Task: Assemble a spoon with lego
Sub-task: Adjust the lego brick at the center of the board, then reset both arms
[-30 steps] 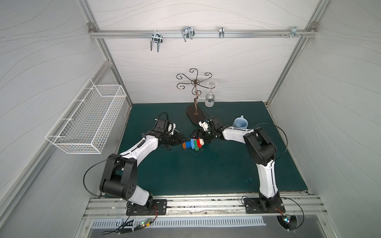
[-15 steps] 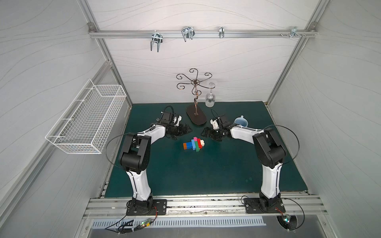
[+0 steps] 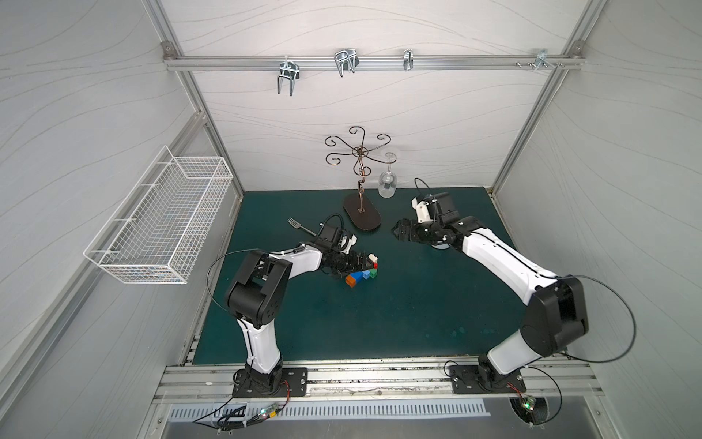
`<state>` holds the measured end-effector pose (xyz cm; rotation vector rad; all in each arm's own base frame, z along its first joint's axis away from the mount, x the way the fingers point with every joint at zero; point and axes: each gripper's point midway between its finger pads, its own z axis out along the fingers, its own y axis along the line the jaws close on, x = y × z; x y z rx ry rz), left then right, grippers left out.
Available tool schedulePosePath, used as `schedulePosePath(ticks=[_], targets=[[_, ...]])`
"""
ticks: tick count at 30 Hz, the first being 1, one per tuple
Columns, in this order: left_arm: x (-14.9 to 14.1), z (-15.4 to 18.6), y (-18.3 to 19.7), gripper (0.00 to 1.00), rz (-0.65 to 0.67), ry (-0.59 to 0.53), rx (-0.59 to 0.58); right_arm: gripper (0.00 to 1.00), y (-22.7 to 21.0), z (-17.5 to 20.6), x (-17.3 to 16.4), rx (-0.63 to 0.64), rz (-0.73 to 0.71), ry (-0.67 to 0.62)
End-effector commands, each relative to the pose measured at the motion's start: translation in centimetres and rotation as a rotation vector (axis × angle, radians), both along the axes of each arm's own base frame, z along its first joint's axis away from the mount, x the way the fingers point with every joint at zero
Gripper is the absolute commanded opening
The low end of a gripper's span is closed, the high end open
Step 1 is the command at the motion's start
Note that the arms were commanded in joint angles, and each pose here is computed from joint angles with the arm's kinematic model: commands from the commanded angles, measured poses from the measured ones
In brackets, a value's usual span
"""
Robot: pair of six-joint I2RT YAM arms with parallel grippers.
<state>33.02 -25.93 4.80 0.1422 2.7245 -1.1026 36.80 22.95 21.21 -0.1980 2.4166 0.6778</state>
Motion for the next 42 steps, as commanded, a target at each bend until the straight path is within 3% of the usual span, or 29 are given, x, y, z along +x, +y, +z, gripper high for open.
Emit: schedulePosePath(ticks=[1, 4, 6, 9, 11, 12, 15, 17, 19, 22, 25, 28, 31, 33, 35, 37, 42], targets=[[0.2, 1.7, -0.1, 1.00, 0.031, -0.056, -0.011, 0.99, -2.5, 1.2, -1.0, -0.026, -0.033, -0.052], [0.2, 3.4, -0.5, 1.00, 0.028, -0.093, -0.057, 0.99, -5.6, 1.8, -1.2, -0.036, -0.136, -0.121], [0.3, 3.7, 0.3, 1.00, 0.032, -0.123, -0.012, 0.99, -9.1, 0.9, -1.4, -0.113, -0.244, -0.171], [2.3, 6.5, 5.1, 1.00, 0.200, -0.261, 0.034, 0.99, -15.2, -1.1, -1.7, -0.267, -0.386, -0.255], [4.3, 9.9, 10.8, 1.00, 0.419, -0.464, 0.066, 0.99, -19.0, -2.8, -2.1, -0.302, -0.479, -0.301], [4.7, 11.3, 14.2, 1.00, 0.531, -0.596, 0.132, 0.99, -20.8, -3.6, -2.1, -0.291, -0.538, -0.329], [4.4, 14.1, 20.5, 1.00, 0.661, -0.955, 0.402, 0.99, -24.1, -6.3, -2.2, -0.277, -0.639, -0.378], [4.3, 13.4, 25.1, 1.00, 0.804, -0.897, 0.565, 0.99, -25.3, -8.7, -1.9, -0.290, -0.676, -0.368], [4.1, 12.1, 27.5, 1.00, 0.813, -0.828, 0.652, 0.99, -25.3, -10.8, -1.1, -0.270, -0.671, -0.358], [3.4, 9.6, 28.8, 1.00, 0.790, -0.835, 0.742, 0.99, -23.6, -10.7, 1.1, -0.243, -0.571, -0.430], [2.7, 7.5, 29.4, 1.00, 0.835, -0.887, 0.681, 0.99, -22.8, -11.6, 1.7, -0.299, -0.514, -0.494], [3.8, 7.7, 30.4, 1.00, 0.856, -0.915, 0.708, 0.99, -21.2, -11.5, 1.5, -0.304, -0.462, -0.676], [6.9, 4.7, 29.6, 1.00, 0.756, -0.903, 0.651, 0.99, -20.4, -12.7, 3.2, -0.358, -0.415, -0.545], [6.7, 4.2, 28.9, 1.00, 0.703, -0.845, 0.649, 0.99, -20.4, -13.1, 3.2, -0.365, -0.407, -0.497], [7.0, 4.7, 29.1, 1.00, 0.724, -0.919, 0.647, 0.99, -20.8, -12.8, 3.3, -0.367, -0.434, -0.531], [6.8, 4.0, 29.0, 1.00, 0.707, -0.853, 0.653, 0.99, -20.6, -12.8, 3.2, -0.377, -0.427, -0.512], [7.0, 4.4, 29.1, 1.00, 0.720, -0.887, 0.652, 0.99, -20.7, -12.9, 3.2, -0.382, -0.429, -0.520]])
